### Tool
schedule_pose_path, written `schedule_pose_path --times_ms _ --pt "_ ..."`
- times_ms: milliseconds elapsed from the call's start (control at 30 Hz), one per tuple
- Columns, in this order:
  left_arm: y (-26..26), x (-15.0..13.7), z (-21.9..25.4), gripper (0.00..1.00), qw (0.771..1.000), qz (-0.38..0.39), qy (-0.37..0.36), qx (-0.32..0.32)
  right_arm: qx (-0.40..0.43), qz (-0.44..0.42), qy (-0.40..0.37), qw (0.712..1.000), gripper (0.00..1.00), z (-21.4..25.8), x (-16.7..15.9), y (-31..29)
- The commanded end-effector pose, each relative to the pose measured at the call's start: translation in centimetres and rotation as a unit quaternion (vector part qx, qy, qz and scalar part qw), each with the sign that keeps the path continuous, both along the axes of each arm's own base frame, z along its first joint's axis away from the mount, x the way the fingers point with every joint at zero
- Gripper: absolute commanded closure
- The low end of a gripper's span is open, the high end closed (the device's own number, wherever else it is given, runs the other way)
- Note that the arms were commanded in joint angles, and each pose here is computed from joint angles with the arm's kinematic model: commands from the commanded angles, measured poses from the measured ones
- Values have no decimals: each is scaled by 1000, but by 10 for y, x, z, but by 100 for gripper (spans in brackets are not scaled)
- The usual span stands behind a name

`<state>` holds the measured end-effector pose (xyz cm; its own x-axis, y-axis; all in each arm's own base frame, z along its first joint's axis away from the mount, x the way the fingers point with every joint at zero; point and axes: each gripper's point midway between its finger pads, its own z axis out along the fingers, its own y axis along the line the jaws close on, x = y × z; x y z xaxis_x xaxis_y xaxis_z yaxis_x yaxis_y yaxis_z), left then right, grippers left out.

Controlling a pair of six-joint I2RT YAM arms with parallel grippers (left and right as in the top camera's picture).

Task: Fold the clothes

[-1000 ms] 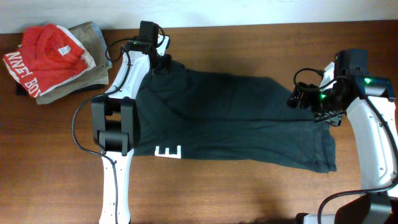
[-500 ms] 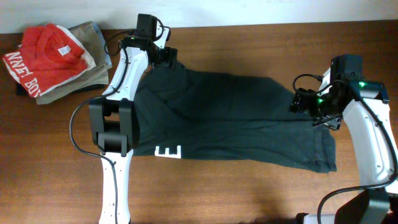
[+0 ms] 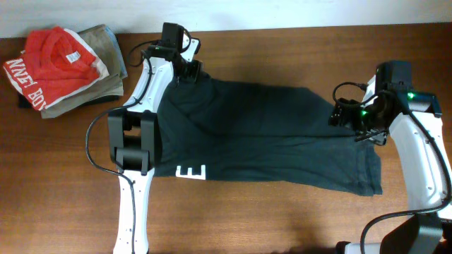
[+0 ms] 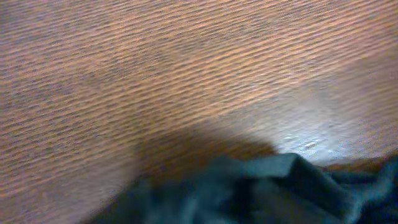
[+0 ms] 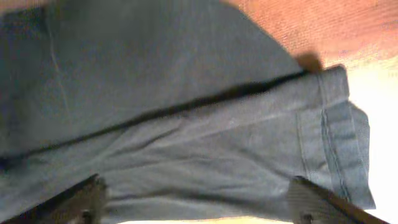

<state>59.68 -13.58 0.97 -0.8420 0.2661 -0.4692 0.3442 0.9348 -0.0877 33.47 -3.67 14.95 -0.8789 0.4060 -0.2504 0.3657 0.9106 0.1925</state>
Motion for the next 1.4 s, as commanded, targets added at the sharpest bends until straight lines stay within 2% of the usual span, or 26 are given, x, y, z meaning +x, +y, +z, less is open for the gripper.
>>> schedule_pose_path --times_ms 0,167,233,300,533,600,733,900,1000,1133,1200,1333,1367 --pt "17 -1 -22 99 998 15 10 53 -26 4 -18 999 1 -1 11 -7" --pt "26 -1 -23 99 997 25 10 73 -40 7 -100 994 1 15 48 -13" --pt "25 -1 -23 100 997 25 10 73 -69 42 -146 986 0 22 73 -18" --pt "26 -3 -23 99 997 24 13 73 -83 47 -159 983 0 15 89 -23" --pt "26 -5 -25 100 997 24 19 75 -102 72 -71 990 0 -73 118 -38" --pt "26 -5 -25 99 997 24 19 75 -100 79 -54 990 3 -94 122 -39" --pt "26 -7 -26 99 997 23 23 75 -99 87 -35 991 6 -120 125 -40" --pt "26 -7 -26 100 997 23 23 75 -98 102 -16 990 16 -138 121 -39" --pt "27 -10 -27 99 996 23 28 76 -97 104 -10 990 40 -142 120 -39" --pt "22 -11 -27 100 997 18 32 66 -97 104 -12 990 57 -142 120 -39" --pt "22 -13 -28 99 997 17 36 66 -98 103 -11 990 73 -142 120 -39" --pt "24 -17 -19 99 997 17 43 67 -119 78 5 990 96 -143 115 -50" --pt "24 -18 -12 100 997 17 42 67 -118 78 6 990 96 -143 114 -50"
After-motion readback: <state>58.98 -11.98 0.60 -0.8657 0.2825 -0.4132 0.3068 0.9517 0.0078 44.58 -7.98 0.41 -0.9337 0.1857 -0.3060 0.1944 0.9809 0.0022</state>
